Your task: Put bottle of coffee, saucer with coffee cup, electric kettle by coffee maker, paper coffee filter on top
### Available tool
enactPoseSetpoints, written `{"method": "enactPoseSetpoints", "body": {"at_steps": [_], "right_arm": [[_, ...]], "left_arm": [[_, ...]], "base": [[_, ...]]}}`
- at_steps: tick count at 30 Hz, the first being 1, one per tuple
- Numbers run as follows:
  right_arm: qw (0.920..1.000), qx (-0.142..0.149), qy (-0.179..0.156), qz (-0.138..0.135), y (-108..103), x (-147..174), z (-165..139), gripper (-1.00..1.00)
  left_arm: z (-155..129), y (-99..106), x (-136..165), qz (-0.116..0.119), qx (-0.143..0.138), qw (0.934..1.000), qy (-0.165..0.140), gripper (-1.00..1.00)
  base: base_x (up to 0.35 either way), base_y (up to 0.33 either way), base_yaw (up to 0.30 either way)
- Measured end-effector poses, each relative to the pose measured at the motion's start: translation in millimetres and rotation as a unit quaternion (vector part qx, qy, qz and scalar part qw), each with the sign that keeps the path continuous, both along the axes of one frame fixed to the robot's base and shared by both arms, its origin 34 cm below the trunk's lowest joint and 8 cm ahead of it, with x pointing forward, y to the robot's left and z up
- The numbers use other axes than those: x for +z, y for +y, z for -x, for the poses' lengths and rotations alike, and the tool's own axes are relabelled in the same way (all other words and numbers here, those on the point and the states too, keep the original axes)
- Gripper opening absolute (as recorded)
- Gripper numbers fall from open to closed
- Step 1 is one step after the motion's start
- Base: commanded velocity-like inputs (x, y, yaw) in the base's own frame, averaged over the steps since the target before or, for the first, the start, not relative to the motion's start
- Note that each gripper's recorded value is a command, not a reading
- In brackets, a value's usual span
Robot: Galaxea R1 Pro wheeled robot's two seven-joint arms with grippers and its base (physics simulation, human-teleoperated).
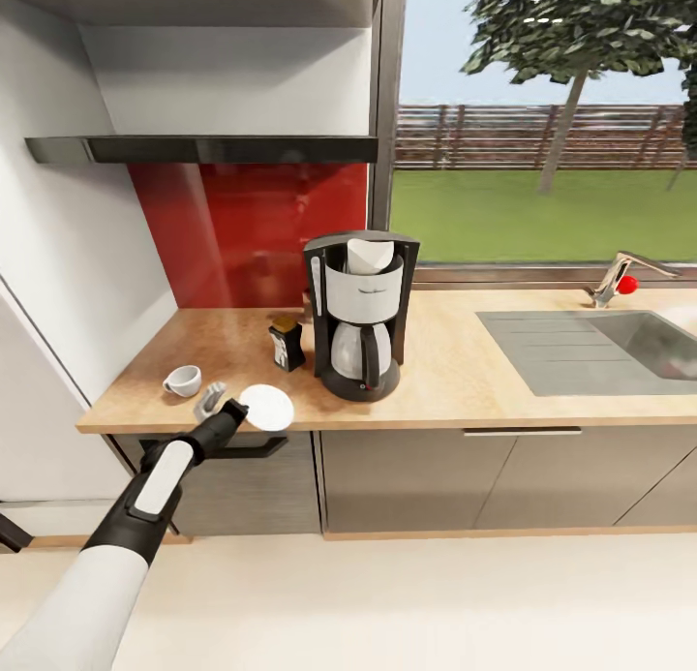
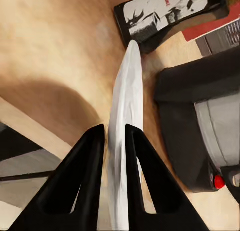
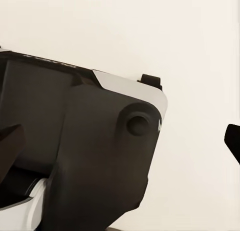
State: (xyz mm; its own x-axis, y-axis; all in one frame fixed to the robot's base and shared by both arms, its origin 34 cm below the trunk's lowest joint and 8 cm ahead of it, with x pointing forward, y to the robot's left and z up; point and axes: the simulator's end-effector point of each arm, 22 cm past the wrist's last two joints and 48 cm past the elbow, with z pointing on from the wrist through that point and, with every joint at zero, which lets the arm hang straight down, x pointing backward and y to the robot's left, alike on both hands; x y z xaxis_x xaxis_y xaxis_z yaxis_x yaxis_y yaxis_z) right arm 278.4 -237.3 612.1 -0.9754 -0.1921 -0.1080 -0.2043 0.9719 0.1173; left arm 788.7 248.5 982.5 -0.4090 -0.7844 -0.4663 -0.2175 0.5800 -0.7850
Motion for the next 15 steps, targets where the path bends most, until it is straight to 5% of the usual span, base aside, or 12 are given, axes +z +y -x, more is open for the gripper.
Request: {"method": "enactPoseSetpoints", "body": {"at_steps": [8,15], "right_arm": [[1.0000,-0.001,0.000,0.002,-3.2,0.0,-0.2,1.00],[1.0000,-0.001,0.000,0.002,-3.1,0.1,-0.5,1.00]], "left_arm": [[5.5,2.3,-6.4,0.010,0.010,0.9998,0.010,-1.00],[5.6,1.8,-5.9,0.017,0.012,0.9997,0.011,-1.00]], "base": [[0.003,0.000,0.000],[0.207,0.000,0.000]]}}
